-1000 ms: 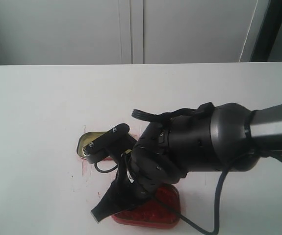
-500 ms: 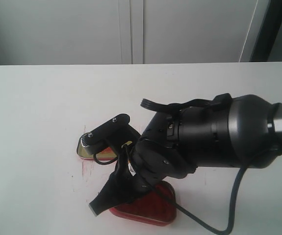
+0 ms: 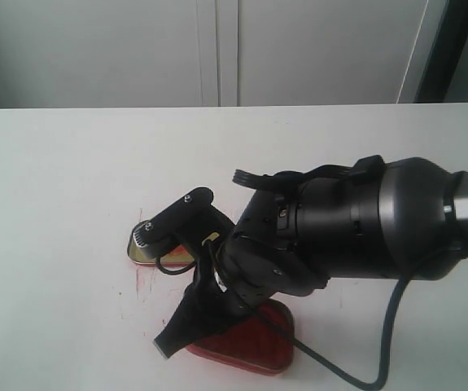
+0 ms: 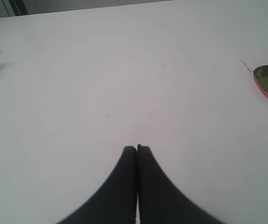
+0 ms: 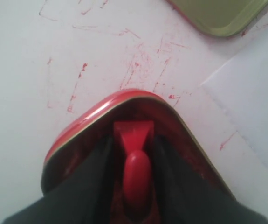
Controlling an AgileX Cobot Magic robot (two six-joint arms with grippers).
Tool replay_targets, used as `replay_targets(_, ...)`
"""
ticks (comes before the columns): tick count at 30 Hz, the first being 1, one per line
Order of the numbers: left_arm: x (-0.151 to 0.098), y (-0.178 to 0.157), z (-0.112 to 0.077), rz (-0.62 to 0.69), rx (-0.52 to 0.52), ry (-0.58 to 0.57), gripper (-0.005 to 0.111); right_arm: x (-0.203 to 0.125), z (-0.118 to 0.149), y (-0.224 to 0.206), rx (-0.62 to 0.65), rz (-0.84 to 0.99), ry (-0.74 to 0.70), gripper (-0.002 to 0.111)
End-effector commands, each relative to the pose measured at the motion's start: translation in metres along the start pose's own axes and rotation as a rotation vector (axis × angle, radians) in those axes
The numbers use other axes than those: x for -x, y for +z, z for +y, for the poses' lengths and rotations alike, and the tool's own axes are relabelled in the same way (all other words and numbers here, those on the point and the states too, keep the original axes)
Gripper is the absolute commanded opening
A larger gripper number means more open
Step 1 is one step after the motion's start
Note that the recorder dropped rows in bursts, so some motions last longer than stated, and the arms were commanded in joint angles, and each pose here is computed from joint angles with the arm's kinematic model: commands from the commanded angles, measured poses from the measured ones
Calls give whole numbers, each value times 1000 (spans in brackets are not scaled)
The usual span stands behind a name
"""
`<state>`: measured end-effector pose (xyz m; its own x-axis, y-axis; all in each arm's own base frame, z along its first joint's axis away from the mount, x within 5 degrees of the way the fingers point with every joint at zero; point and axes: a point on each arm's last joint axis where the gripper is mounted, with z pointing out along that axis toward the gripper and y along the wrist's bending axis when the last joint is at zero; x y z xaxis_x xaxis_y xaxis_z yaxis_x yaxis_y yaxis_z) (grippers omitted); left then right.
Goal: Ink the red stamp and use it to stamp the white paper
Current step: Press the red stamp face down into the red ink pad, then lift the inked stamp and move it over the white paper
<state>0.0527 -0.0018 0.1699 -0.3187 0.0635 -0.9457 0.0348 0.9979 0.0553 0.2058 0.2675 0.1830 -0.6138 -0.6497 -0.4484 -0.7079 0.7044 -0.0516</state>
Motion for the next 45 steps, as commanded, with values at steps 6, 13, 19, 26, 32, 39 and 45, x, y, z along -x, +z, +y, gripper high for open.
replay_targets(6, 0, 0, 0, -3, -6, -8, 0, 3, -1, -4, -13, -30, -108, 0)
replay_targets(13, 0, 0, 0, -3, -6, -8, 0, 4, -1, -4, -6, -49, -108, 0)
replay_targets(19, 0, 0, 0, -3, -6, -8, 0, 4, -1, -4, -6, -49, -108, 0)
replay_targets(26, 0, 0, 0, -3, -6, -8, 0, 5, -10, -3, -18, -46, -47, 0)
replay_targets(32, 0, 0, 0, -3, -6, -8, 0, 8, -40, -3, -63, -35, 71, 0)
replay_targets(39, 0, 0, 0, -3, -6, -8, 0, 21, -74, -10, -110, -73, 192, 0)
replay_targets(45, 0, 0, 0, -3, -6, -8, 0, 30, -85, -15, -126, -97, 216, 0)
